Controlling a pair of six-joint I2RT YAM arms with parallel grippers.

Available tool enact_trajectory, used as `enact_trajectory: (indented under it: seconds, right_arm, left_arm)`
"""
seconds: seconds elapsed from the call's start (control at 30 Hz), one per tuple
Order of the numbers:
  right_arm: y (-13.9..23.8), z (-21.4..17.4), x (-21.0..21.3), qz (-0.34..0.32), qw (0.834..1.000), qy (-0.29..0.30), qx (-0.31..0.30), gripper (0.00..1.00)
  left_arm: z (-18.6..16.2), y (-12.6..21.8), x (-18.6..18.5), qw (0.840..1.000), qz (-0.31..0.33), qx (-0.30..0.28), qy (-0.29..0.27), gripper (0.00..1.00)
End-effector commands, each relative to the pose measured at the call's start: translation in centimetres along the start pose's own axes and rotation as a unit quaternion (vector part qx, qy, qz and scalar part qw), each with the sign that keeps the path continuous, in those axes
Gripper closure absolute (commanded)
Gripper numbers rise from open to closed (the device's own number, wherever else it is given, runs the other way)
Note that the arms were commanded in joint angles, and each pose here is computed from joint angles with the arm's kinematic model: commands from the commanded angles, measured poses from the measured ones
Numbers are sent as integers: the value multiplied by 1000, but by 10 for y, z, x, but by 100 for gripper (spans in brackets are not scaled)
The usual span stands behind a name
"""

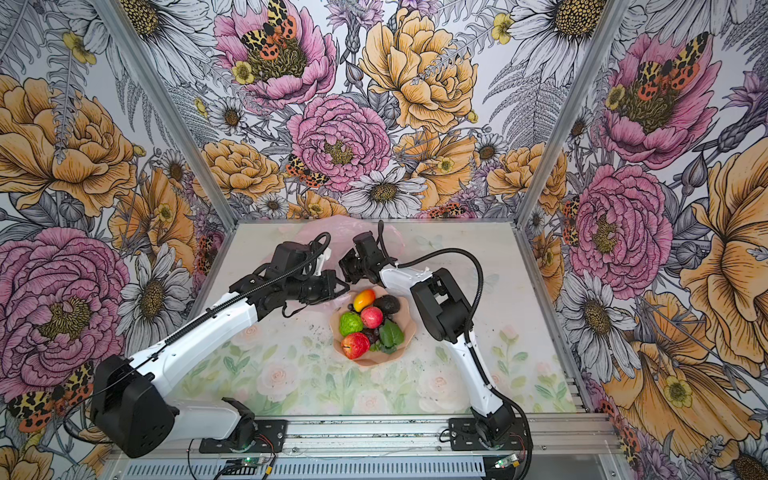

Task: Place the fruits into the plastic bag
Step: 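Lower the mango into the pink bag and open the right gripper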

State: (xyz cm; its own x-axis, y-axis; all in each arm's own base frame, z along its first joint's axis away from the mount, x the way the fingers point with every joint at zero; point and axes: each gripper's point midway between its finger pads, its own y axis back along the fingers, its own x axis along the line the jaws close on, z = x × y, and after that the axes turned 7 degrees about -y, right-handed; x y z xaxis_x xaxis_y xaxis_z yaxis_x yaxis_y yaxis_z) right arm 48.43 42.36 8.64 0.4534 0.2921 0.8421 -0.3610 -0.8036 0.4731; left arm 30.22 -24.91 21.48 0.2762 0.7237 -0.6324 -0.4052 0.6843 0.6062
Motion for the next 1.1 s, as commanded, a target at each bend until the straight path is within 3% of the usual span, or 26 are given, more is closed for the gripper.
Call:
enact_trajectory:
  seconds: [0.0,0.37,0.67,1.07]
  right_arm:
    - [-2,17,14,14,1000,1,-23,57]
    - [-11,37,24,27,999,1,-39,39]
    - [-7,42,54,80,996,16,-35,23]
    - [16,45,99,150,987,50,-24,22]
  left_arm:
    - [3,9,-6,1000,-27,-9,-14,100]
    - [5,17,12,999,-30,-12,6,100]
    - [8,15,11,999,-35,-11,5,100]
    - [14,22,13,999,-30,-26,10,100]
